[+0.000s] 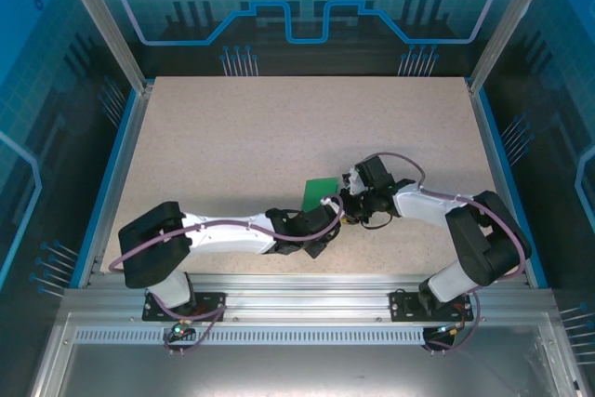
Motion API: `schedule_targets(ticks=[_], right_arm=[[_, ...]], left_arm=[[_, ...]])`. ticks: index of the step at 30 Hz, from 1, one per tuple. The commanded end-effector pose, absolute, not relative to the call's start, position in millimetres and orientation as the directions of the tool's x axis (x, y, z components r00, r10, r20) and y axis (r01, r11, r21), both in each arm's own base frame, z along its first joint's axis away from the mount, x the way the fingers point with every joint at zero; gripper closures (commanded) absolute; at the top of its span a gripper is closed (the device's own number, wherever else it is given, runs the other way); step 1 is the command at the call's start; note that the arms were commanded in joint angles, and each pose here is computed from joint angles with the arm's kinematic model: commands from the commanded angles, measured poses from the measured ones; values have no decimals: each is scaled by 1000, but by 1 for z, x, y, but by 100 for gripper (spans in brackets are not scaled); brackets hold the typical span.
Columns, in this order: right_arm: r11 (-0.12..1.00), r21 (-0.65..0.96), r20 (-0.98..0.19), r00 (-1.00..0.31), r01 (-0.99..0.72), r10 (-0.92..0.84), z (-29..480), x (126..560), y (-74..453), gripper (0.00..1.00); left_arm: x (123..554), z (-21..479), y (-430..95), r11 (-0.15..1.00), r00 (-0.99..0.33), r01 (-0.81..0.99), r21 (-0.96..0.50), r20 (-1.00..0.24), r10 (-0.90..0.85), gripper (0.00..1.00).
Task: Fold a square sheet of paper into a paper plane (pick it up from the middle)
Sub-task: Third fold the triangle at the center of the table.
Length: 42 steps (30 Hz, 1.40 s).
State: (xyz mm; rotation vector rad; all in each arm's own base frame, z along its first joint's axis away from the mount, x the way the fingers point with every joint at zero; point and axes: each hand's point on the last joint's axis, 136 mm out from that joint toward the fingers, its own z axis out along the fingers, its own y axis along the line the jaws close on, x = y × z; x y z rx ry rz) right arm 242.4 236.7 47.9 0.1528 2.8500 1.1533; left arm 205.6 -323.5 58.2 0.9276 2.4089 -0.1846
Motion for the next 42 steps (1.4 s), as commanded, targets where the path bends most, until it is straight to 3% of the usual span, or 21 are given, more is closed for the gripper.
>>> schedule_targets(ticks=[1,10,18,28,36,42], right_arm=[[702,710,-27,-994,57,107,54,248,241,75],[707,705,-23,-994,60,108,52,247,240,75],[711,701,-22,-994,60,106,51,247,240,75],[722,690,-33,-993,58,111,53,249,237,70],[821,570,-139,-982,27,129,63,255,211,65],[826,563,-153,-985,-17,83,64,266,221,74]], left_arm=[[206,72,-320,755,-593,652,71,-573,566,67],[207,69,-317,765,-611,642,52,-568,551,89],[212,72,-315,777,-639,629,-15,-579,506,100],[216,69,-314,763,-665,639,-96,-567,486,100],[227,61,-310,765,-697,627,-150,-547,464,100],[232,58,-308,762,-713,622,-179,-532,457,100]])
